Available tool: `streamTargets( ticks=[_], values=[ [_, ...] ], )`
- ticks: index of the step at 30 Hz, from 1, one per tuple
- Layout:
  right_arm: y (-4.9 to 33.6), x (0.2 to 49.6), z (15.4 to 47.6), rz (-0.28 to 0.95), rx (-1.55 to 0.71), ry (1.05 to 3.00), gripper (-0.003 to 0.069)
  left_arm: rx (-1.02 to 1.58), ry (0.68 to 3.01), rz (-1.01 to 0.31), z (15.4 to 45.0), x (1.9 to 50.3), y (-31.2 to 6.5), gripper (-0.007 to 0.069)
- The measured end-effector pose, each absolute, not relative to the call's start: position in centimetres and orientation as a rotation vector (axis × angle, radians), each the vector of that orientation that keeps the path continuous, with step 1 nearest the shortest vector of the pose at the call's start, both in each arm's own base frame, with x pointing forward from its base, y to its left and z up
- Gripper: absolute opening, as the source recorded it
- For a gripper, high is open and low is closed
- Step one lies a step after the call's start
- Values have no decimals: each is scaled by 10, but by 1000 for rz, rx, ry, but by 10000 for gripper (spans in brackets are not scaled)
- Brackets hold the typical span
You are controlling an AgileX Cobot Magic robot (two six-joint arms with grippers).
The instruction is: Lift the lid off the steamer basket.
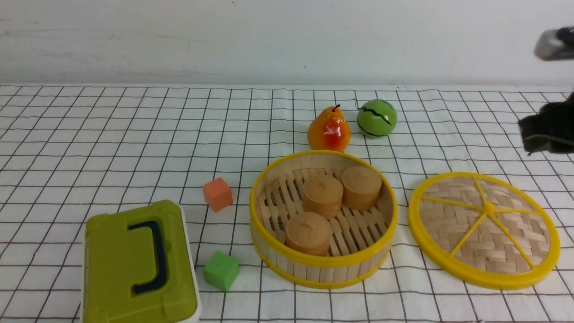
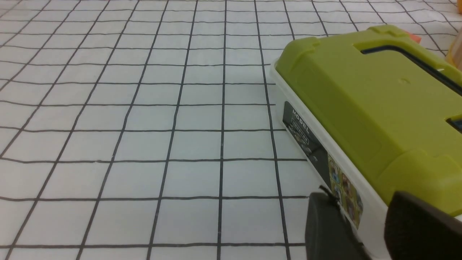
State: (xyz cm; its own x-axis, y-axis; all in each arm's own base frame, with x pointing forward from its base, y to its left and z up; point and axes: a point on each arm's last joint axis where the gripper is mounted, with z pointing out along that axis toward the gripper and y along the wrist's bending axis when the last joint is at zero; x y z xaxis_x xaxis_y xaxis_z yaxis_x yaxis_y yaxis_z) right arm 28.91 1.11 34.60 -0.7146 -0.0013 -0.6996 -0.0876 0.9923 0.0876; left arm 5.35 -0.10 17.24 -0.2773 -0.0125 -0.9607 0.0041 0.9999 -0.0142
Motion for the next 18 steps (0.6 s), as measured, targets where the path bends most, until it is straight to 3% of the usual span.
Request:
streamTargets(
  ticks=[7,18],
  values=[
    [10,192,367,131,-51,2126,-12,-6,1852,-16,172,53,-1,239],
    [10,91,359,124,-45,1837,-23,-6,1852,-16,172,53,-1,239]
  ],
)
